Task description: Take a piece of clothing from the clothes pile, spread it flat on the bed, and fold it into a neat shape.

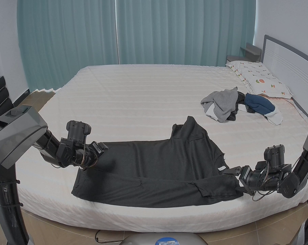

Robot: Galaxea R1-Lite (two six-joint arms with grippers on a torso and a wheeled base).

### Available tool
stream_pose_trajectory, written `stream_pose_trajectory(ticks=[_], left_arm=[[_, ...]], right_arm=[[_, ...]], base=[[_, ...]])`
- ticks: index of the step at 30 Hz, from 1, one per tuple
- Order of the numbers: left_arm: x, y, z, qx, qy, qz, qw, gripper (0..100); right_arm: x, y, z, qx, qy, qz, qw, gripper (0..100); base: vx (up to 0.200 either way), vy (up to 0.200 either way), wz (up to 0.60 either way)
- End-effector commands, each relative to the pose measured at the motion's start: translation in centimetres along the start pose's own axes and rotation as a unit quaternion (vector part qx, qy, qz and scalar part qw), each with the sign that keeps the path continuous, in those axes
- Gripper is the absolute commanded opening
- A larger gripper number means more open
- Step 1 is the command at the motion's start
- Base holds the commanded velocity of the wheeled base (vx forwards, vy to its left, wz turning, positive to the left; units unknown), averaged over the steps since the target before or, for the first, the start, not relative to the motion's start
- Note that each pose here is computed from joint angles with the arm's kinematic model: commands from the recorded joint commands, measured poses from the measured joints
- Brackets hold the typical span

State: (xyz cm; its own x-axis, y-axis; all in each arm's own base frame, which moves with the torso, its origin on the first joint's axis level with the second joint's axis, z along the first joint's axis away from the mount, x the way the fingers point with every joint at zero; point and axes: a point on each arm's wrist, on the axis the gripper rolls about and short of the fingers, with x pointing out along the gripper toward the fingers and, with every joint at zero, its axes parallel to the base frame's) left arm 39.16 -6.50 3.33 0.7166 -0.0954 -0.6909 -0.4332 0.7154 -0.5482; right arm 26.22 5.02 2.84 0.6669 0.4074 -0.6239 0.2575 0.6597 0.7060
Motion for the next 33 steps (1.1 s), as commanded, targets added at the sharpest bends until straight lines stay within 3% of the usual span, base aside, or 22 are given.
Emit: stream_pose_trajectory(ticks=[1,6,9,15,20,28,33], left_arm=[[0.3,0.5,1.4,-0.019,-0.016,0.0,0.9997,100],[-1.2,1.2,3.1,-0.034,-0.028,-0.004,0.999,100],[-2.0,1.7,3.3,-0.027,-0.008,-0.005,0.9996,100],[-2.0,3.6,2.9,0.045,0.055,-0.024,0.9972,100],[-1.0,5.0,2.5,0.116,0.103,-0.057,0.9862,100],[1.1,6.6,1.7,0.216,0.118,-0.078,0.9661,100],[1.1,6.6,1.9,0.235,0.113,-0.082,0.9621,100]], right_arm=[[0.0,0.0,0.0,0.0,0.0,0.0,1.0,100],[0.0,0.0,0.0,0.0,0.0,0.0,1.0,100],[0.0,0.0,0.0,0.0,-0.001,0.0,1.0,100],[0.1,-0.1,0.0,0.001,0.001,-0.001,1.0,100],[0.1,-0.2,-0.1,0.001,0.004,-0.002,1.0,100],[0.2,-0.2,-0.1,0.002,0.004,-0.003,1.0,100],[0.2,-0.2,-0.1,0.002,0.005,-0.003,1.0,100]], base=[[0.0,0.0,0.0],[0.0,0.0,0.0],[0.0,0.0,0.0],[0.0,0.0,0.0],[0.0,0.0,0.0],[0.0,0.0,0.0],[0.0,0.0,0.0]])
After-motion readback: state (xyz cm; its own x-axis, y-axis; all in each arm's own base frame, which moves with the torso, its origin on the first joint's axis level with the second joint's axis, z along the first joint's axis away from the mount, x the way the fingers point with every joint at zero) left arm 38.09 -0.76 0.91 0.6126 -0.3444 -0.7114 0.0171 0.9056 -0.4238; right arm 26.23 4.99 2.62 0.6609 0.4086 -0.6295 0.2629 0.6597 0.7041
